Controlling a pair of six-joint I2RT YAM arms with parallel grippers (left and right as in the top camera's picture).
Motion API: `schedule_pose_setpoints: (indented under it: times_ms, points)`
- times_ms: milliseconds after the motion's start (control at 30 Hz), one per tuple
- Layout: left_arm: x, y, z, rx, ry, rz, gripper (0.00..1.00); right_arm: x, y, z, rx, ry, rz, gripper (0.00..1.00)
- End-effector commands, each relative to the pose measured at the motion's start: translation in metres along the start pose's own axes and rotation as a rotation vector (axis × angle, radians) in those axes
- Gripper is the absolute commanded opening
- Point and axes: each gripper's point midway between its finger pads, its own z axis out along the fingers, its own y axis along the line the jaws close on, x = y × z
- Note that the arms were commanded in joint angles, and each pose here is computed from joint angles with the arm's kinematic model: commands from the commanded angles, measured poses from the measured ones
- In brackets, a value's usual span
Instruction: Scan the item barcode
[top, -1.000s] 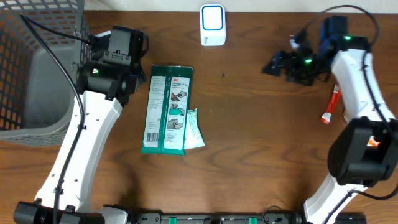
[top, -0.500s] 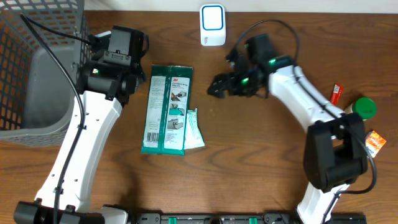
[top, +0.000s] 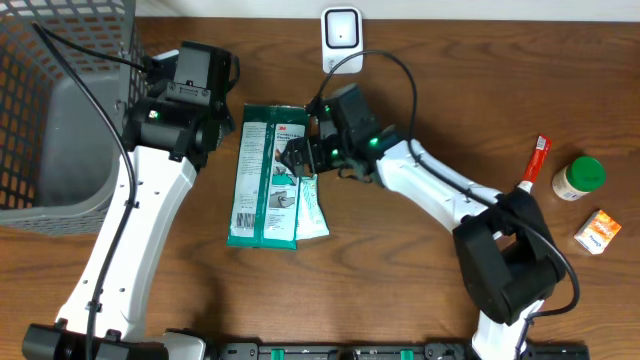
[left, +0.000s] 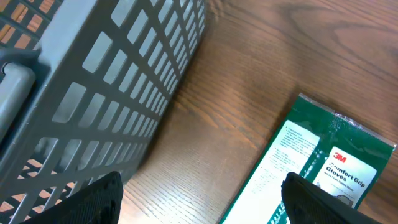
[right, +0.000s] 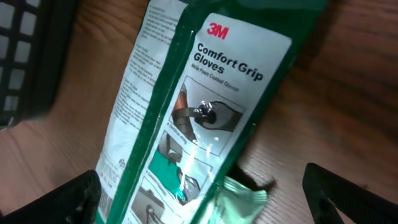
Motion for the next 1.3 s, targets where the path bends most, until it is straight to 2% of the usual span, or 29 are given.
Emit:
schedule_pose_setpoints:
  times_ms: [0, 467, 633, 800, 1033, 1067, 1133, 1167, 1267]
  points:
    - [0.001, 0.003, 0.002, -0.018, 0.002, 0.017, 0.82, 0.002, -0.003, 0.005, 0.075, -0.032, 0.056, 0.97]
    - [0.001, 0.003, 0.002, -0.018, 0.002, 0.016, 0.82, 0.030, -0.010, 0.067, 0.028, 0.032, 0.087, 0.91]
    - [0.001, 0.003, 0.002, -0.018, 0.002, 0.016, 0.82, 0.029, -0.002, 0.070, -0.016, 0.031, 0.078, 0.88]
    - [0.001, 0.003, 0.002, -0.018, 0.002, 0.017, 0.82, 0.030, -0.001, 0.071, -0.018, 0.033, 0.076, 0.72]
    - [0.001, 0.003, 0.002, -0.018, 0.002, 0.016, 0.82, 0.039, 0.012, 0.076, -0.030, 0.045, 0.051, 0.66]
    - [0.001, 0.003, 0.002, -0.018, 0.001, 0.016, 0.82, 0.039, 0.013, 0.077, -0.029, 0.045, 0.047, 0.63]
    - [0.001, 0.003, 0.002, -0.018, 0.002, 0.016, 0.82, 0.033, 0.017, 0.076, -0.046, 0.021, 0.010, 0.08]
    - [0.001, 0.003, 0.002, -0.018, 0.001, 0.016, 0.82, 0.029, 0.019, 0.074, -0.058, 0.010, 0.002, 0.01]
    - [0.001, 0.003, 0.002, -0.018, 0.001, 0.016, 0.82, 0.011, 0.033, 0.057, -0.142, -0.030, -0.066, 0.01]
